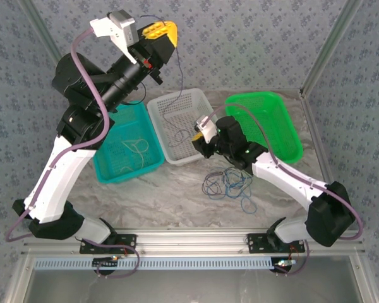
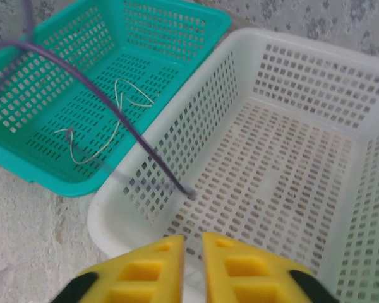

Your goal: Untangle the cables

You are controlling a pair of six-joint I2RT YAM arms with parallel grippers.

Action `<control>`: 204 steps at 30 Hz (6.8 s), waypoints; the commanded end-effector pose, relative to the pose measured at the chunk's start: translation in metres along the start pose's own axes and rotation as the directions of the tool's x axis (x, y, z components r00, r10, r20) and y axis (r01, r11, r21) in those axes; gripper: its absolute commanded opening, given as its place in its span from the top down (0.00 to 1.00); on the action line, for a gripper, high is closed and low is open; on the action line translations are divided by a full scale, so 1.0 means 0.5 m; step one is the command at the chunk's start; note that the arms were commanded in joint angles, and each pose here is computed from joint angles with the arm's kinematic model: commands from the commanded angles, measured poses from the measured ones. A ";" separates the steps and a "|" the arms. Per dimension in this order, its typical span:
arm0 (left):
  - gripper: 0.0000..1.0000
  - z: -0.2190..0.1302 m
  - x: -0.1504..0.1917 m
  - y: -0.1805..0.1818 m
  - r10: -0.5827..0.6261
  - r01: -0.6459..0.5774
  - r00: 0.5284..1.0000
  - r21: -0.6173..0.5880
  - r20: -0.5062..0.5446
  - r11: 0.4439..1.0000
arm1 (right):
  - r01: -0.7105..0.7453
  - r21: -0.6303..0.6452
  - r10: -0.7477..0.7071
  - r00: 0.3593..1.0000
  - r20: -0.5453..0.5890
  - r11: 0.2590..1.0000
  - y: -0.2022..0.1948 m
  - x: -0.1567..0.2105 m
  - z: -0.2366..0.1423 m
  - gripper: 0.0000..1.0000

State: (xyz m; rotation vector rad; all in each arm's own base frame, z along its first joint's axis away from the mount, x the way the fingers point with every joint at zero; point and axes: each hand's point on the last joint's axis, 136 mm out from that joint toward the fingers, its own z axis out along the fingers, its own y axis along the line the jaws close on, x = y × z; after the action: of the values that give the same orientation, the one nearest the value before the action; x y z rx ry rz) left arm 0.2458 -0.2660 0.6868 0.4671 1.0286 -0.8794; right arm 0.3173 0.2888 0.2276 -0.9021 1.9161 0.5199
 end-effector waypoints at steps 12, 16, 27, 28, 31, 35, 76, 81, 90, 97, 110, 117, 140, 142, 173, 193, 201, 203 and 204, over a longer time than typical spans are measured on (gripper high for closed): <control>1.00 0.005 0.008 0.103 -0.066 0.069 0.997 -0.108 0.037 0.992 | 0.068 0.046 -0.066 0.997 -0.035 0.997 0.019 -0.010 -0.030 0.24; 1.00 -0.003 -0.001 0.095 -0.069 0.073 0.997 -0.095 0.041 0.993 | 0.044 -0.048 -0.042 0.998 0.040 0.998 0.041 -0.036 -0.036 0.16; 1.00 -0.001 -0.011 0.072 -0.112 0.113 0.992 -0.029 0.049 0.993 | 0.105 -0.014 -0.104 0.993 0.055 0.994 0.014 -0.058 0.016 0.14; 1.00 -0.002 -0.012 0.070 -0.114 0.116 0.992 -0.025 0.047 0.993 | 0.108 0.007 -0.108 0.993 0.054 0.994 0.003 -0.057 0.016 0.14; 1.00 -0.003 -0.017 0.063 -0.124 0.125 0.991 -0.007 0.048 0.992 | 0.104 0.055 -0.108 0.991 0.075 0.993 -0.026 -0.060 0.012 0.13; 1.00 -0.006 -0.027 0.050 -0.161 0.159 0.985 0.027 0.061 0.987 | 0.104 0.029 -0.107 0.987 0.122 0.994 -0.033 -0.082 0.019 0.13; 1.00 -0.032 0.153 0.390 -0.259 0.211 0.965 -0.483 -0.035 0.850 | 0.440 0.099 -0.422 0.892 -0.161 0.893 0.099 -0.080 0.039 1.00; 1.00 -0.018 0.291 0.475 -0.364 0.229 0.921 -0.563 -0.138 0.794 | 0.406 0.110 -0.391 0.910 -0.138 0.907 0.092 -0.092 0.008 1.00; 1.00 0.021 0.565 0.565 -0.569 0.235 0.741 -0.655 -0.356 0.718 | 0.296 0.070 -0.292 0.954 -0.069 0.953 0.082 -0.119 -0.048 1.00; 0.99 0.025 0.732 0.570 -0.681 0.290 0.582 -0.669 -0.445 0.685 | 0.155 0.083 -0.149 0.987 -0.066 0.984 0.025 -0.110 -0.077 1.00; 0.42 0.007 0.742 0.475 -0.495 0.027 0.572 -0.588 -0.654 0.809 | -0.084 -0.081 0.082 0.996 -0.019 0.993 0.007 -0.111 -0.115 1.00; 0.05 -0.017 0.748 0.440 -0.408 -0.123 0.535 -0.546 -0.740 0.829 | -0.205 -0.097 0.202 0.979 -0.038 0.974 -0.025 -0.104 -0.130 1.00; 0.01 -0.190 0.745 0.464 -0.662 0.082 0.414 -0.698 -0.625 0.711 | -0.428 0.047 0.431 0.899 -0.076 0.902 -0.143 -0.058 -0.138 1.00; 0.00 -0.205 0.743 0.473 -0.700 0.155 0.406 -0.711 -0.587 0.686 | -0.449 0.073 0.453 0.891 -0.046 0.891 -0.165 -0.059 -0.153 1.00; 0.06 -0.190 0.649 0.276 -0.729 0.634 0.474 -0.384 -0.493 0.672 | -0.457 -0.113 0.465 0.883 0.058 0.882 -0.119 -0.118 -0.111 1.00; 0.16 -0.138 0.718 0.163 -0.793 0.729 0.361 -0.382 -0.491 0.568 | -0.357 -0.138 0.381 0.885 0.267 0.924 -0.088 -0.212 -0.122 1.00; 0.26 -0.111 0.720 0.176 -0.797 0.729 0.379 -0.379 -0.470 0.570 | -0.344 -0.196 0.386 0.889 0.245 0.918 -0.056 -0.191 -0.119 1.00; 0.29 -0.105 0.722 0.175 -0.794 0.729 0.380 -0.375 -0.474 0.573 | -0.342 -0.199 0.385 0.889 0.249 0.918 -0.054 -0.189 -0.121 1.00; 0.29 -0.103 0.726 0.174 -0.793 0.729 0.377 -0.375 -0.478 0.573 | -0.339 -0.204 0.385 0.886 0.258 0.918 -0.053 -0.191 -0.124 1.00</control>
State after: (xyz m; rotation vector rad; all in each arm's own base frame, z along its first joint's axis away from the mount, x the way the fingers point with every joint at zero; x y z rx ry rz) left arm 0.3672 -0.3200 0.3055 0.0848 2.0841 -1.5486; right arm 0.3417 0.2652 0.3234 -0.5004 1.8572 0.9423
